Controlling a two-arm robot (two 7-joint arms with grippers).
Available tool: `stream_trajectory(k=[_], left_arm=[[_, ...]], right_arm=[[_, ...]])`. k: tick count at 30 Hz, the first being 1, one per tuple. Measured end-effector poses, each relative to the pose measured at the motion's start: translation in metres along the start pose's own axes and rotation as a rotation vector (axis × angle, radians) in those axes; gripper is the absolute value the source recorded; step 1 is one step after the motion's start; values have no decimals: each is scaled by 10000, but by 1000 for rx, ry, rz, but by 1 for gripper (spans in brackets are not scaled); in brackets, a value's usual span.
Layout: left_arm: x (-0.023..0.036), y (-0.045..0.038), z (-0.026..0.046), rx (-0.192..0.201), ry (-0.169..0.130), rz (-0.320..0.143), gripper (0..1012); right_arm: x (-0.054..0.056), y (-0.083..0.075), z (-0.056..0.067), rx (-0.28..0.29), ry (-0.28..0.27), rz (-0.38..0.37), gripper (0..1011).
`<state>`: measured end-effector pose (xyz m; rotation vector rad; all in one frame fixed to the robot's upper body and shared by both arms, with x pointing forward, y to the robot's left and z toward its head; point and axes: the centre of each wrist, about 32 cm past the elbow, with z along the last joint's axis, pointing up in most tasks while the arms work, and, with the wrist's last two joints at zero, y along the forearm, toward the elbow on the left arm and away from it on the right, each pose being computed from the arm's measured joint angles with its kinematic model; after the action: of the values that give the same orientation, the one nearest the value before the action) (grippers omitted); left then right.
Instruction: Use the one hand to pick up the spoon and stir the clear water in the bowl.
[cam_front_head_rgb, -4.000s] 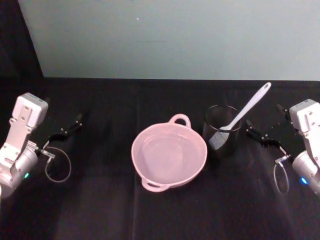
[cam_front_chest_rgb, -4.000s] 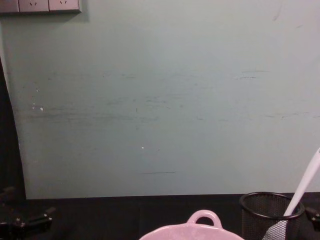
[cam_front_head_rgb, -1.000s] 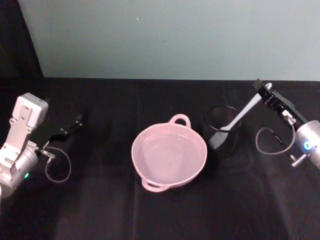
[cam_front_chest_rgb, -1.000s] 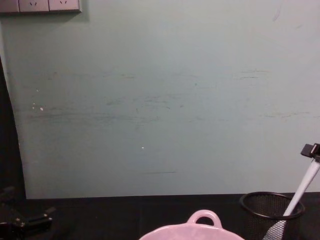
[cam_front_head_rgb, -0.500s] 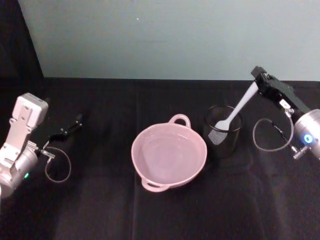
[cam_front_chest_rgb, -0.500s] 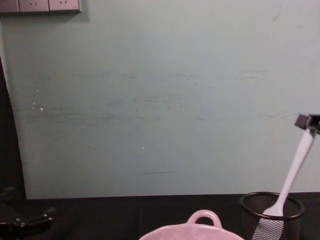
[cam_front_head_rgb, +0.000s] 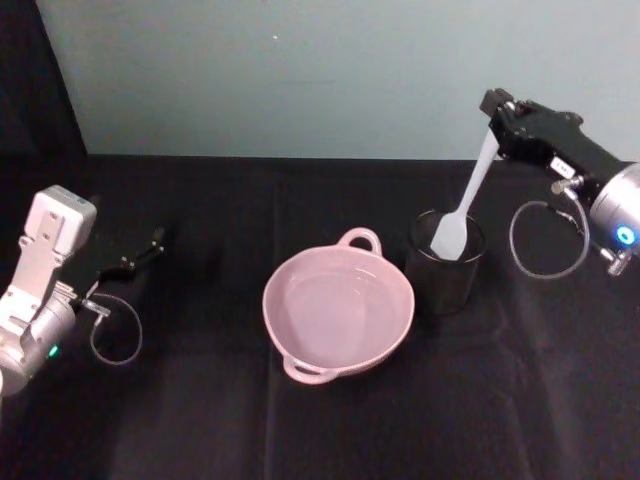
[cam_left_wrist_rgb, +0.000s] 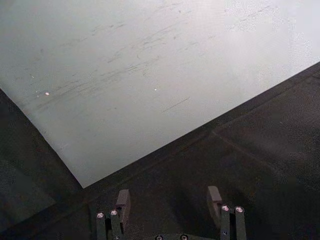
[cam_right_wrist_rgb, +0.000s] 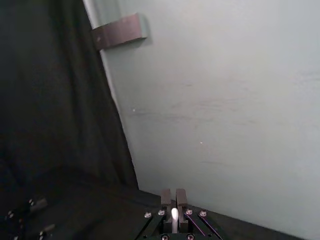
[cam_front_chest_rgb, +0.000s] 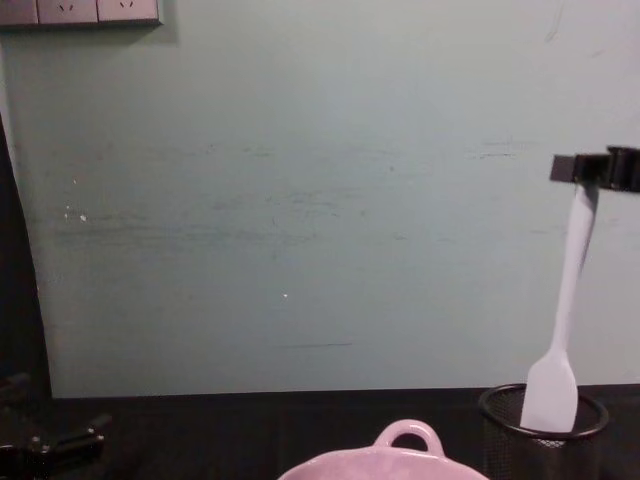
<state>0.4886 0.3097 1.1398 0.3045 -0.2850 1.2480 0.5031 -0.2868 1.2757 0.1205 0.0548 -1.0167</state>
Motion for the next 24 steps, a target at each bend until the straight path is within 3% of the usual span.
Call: stream_trajectory(k=[7,11,24], left_arm=[[0,0,0,0,0,0,1011],[0,0,0,0,0,0,1011],[0,0,0,0,0,0,1011]], right_arm=[[-91,32,336,-36,-119,51,64],[-121,46,451,-41,-152,61,65],[-130,51,488,-40,-163,65,65]])
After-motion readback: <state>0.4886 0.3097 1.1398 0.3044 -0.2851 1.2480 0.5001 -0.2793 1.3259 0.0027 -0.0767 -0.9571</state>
